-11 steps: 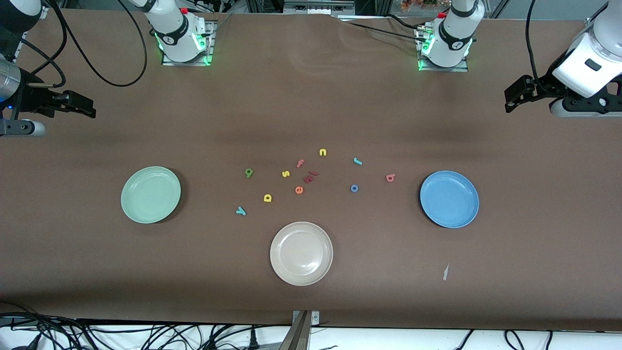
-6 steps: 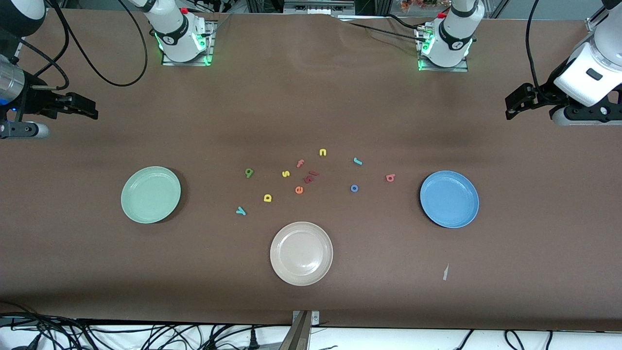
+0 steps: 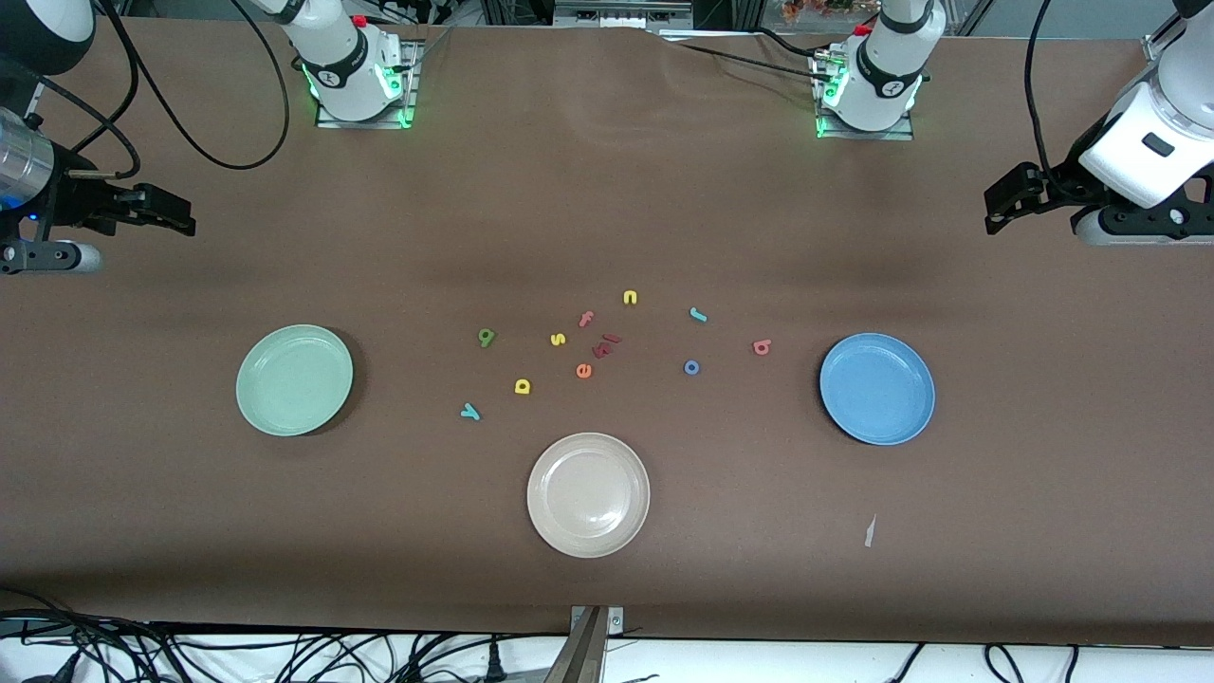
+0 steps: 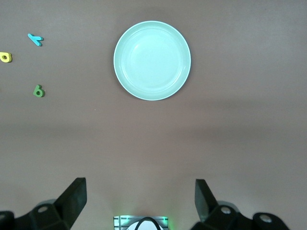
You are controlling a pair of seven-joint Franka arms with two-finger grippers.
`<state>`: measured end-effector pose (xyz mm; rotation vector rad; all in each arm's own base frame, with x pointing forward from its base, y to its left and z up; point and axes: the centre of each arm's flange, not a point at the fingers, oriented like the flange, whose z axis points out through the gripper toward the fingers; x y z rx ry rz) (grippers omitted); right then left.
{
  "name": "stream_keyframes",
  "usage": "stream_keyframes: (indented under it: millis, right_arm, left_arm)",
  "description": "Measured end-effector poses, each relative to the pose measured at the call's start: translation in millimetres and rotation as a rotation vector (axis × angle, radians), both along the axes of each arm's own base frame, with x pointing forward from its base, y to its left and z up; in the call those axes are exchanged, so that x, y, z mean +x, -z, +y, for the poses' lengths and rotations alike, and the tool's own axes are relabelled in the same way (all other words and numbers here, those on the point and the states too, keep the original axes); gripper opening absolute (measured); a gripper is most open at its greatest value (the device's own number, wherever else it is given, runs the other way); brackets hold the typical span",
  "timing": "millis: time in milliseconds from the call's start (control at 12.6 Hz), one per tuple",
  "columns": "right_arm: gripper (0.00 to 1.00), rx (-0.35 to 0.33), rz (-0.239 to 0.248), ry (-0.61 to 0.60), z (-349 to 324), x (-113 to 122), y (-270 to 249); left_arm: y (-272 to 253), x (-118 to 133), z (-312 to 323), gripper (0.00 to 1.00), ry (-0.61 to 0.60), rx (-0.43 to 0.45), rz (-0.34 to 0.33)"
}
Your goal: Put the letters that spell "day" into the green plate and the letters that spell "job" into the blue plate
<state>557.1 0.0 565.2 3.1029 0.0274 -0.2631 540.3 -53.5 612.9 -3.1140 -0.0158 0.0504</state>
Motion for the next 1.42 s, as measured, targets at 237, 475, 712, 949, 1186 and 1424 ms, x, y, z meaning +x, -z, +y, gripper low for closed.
stream_keyframes:
  millis: [237, 475, 712, 949, 1186, 1424]
  right_arm:
    - [1.00, 0.000, 0.007, 0.000, 0.1, -0.4, 3.1]
    - [1.00, 0.000, 0.005, -0.004, 2.3, -0.1, 3.0]
    - [1.00, 0.000, 0.003, -0.005, 2.8, 0.1, 2.9]
    - [1.00, 0.000, 0.003, -0.005, 3.0, 0.1, 2.9]
    - [1.00, 0.000, 0.003, -0.006, 3.2, 0.1, 2.9]
    - [1.00, 0.000, 0.003, -0.006, 3.4, 0.1, 2.9]
  left_arm:
    - [0.0, 0.0, 0.0, 1.00, 0.000, 0.000, 0.000]
    - [0.0, 0.1, 0.1, 1.00, 0.000, 0.000, 0.000]
    - [0.0, 0.1, 0.2, 1.00, 0.000, 0.000, 0.000]
    - [0.0, 0.1, -0.6, 1.00, 0.001, 0.000, 0.000]
    - [0.0, 0.0, -0.7, 1.00, 0.001, 0.000, 0.000]
    - [0.0, 0.0, -0.7, 1.00, 0.001, 0.000, 0.000]
